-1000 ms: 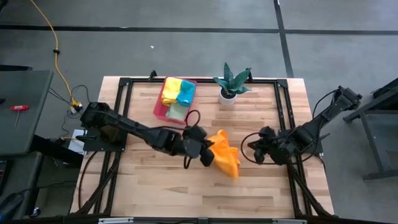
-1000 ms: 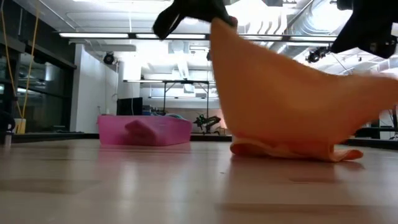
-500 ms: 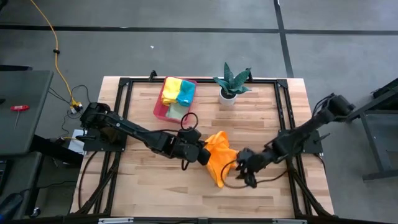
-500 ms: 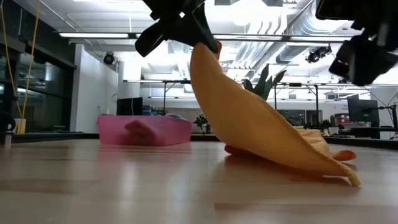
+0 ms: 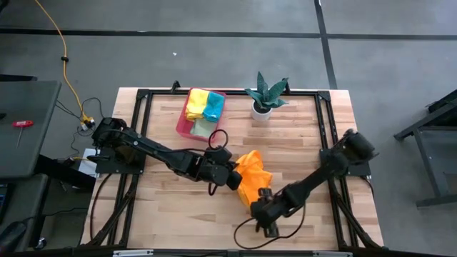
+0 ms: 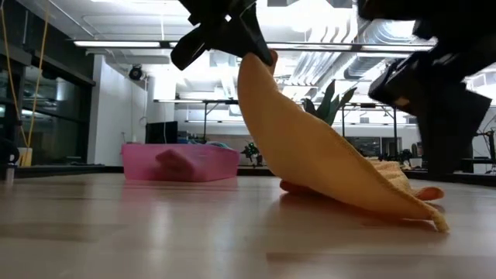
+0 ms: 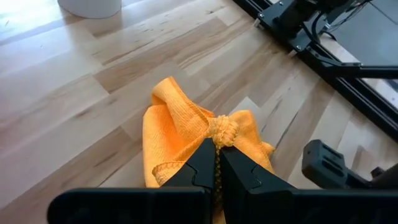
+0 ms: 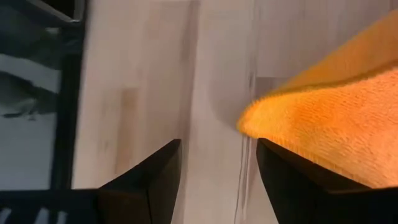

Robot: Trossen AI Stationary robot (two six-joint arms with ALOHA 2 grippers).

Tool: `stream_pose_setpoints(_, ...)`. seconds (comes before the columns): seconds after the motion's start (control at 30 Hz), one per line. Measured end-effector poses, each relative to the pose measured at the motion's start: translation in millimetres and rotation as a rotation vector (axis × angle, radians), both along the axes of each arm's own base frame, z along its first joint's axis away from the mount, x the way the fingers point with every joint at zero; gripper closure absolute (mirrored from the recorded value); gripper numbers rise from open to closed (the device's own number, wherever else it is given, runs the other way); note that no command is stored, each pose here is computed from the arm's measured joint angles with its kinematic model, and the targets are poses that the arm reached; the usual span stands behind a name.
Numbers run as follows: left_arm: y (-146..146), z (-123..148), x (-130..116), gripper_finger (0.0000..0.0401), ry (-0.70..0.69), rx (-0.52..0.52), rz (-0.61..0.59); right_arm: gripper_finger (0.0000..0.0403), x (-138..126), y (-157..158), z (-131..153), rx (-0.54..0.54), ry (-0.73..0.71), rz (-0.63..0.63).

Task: Fold microfiber towels
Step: Fold the orange microfiber cloth

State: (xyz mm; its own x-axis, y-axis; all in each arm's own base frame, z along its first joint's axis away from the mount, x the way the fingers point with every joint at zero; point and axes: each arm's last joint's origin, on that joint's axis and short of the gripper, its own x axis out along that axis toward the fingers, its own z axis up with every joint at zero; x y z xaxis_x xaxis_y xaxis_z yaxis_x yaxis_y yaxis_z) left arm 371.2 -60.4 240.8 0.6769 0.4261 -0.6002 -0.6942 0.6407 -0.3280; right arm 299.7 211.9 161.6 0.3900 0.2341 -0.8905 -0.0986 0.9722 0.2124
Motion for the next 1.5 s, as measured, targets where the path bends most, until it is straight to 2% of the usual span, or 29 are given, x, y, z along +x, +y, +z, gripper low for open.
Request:
stream_pose_setpoints(0.23,-4,0,0,0.0401,0.022,0.023,-0.048,0.0204,20,12,-7,-0.013,0.017,-0.108)
stream_pose_setpoints(0.43,-4,0,0,0.0401,0.024,0.016,-0.058,0.0204,20,10,-9,-0.057,0.014,-0.195)
stream_pose_setpoints(0.67,-4,0,0,0.0401,0.031,0.027,-0.068,0.0204,18,9,-10,-0.072,0.022,-0.18)
stream_pose_setpoints(0.97,-4,0,0,0.04,0.029,0.027,-0.067,0.021,19,8,-25,-0.1,0.043,-0.17)
stream_pose_setpoints(1.1,-4,0,0,0.04,0.029,0.027,-0.066,0.0251,18,7,-26,-0.121,0.04,-0.164)
stream_pose_setpoints(1.37,-4,0,0,0.04,0.026,0.023,-0.061,0.0388,18,7,-26,-0.134,0.04,-0.169)
stream_pose_setpoints(1.5,-3,0,0,0.04,0.042,0.044,-0.075,0.0394,18,6,-26,-0.134,0.042,-0.168)
